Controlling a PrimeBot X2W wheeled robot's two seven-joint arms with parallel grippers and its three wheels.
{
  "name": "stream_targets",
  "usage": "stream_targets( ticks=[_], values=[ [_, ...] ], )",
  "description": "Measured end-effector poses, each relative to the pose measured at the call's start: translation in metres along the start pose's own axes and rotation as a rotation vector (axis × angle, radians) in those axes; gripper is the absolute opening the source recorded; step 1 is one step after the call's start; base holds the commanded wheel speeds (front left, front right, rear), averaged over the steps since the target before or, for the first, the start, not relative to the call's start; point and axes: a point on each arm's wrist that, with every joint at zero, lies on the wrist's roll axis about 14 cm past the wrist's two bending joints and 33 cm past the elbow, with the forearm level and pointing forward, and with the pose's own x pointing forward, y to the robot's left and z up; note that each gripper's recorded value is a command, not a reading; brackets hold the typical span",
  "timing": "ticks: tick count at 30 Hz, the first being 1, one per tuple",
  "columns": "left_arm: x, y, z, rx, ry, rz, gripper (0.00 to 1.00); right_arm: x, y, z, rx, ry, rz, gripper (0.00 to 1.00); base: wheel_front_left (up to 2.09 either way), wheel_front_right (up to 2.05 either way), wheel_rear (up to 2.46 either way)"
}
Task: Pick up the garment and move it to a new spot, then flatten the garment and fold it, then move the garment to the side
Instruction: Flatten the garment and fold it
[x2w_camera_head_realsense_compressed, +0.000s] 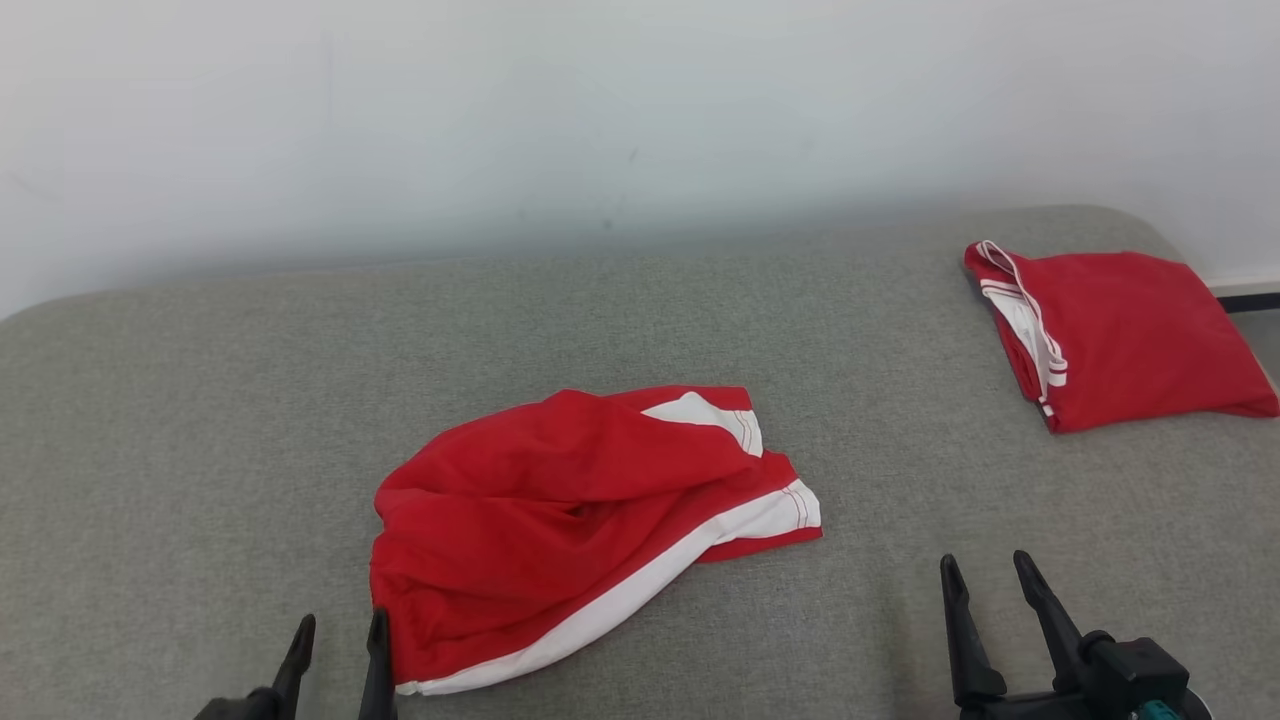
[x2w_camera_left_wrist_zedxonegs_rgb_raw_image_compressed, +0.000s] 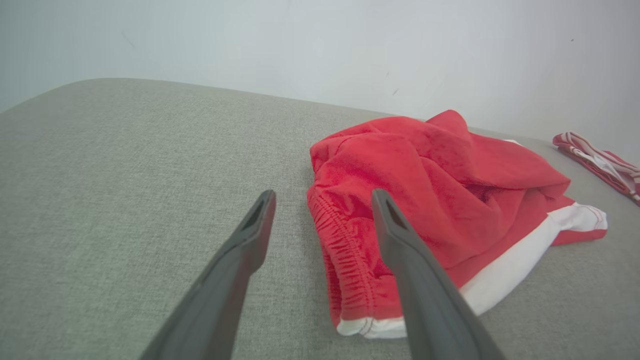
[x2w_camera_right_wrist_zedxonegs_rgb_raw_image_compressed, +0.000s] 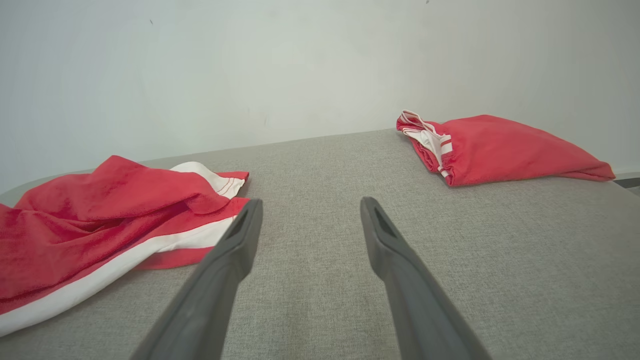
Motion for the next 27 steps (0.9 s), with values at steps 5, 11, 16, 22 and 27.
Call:
stream_targets(
  ticks=[5, 11, 16, 22, 27],
  values=[
    [-0.016, 0.005, -0.011, -0.002, 0.029, 0.018, 1.0, 0.0, 0.008, -0.004, -0.014, 0.015, 0.038, 1.0, 0.0, 0.0, 0.0],
    [-0.033, -0.001, -0.047, 0.049, 0.156, -0.032, 1.0, 0.003, 0.015, -0.02, -0.052, 0.077, 0.1, 1.0, 0.0, 0.0, 0.0],
    [-0.025, 0.001, -0.055, 0.066, 0.191, -0.048, 1.0, 0.018, 0.021, -0.032, -0.082, 0.128, 0.158, 1.0, 0.0, 0.0, 0.0],
    [-0.013, -0.003, -0.059, 0.088, 0.215, -0.083, 1.0, 0.044, 0.032, -0.039, -0.108, 0.181, 0.218, 1.0, 0.0, 0.0, 0.0],
    [-0.005, -0.005, -0.06, 0.091, 0.222, -0.102, 1.0, 0.065, 0.037, -0.046, -0.121, 0.226, 0.241, 1.0, 0.0, 0.0, 0.0]
  ],
)
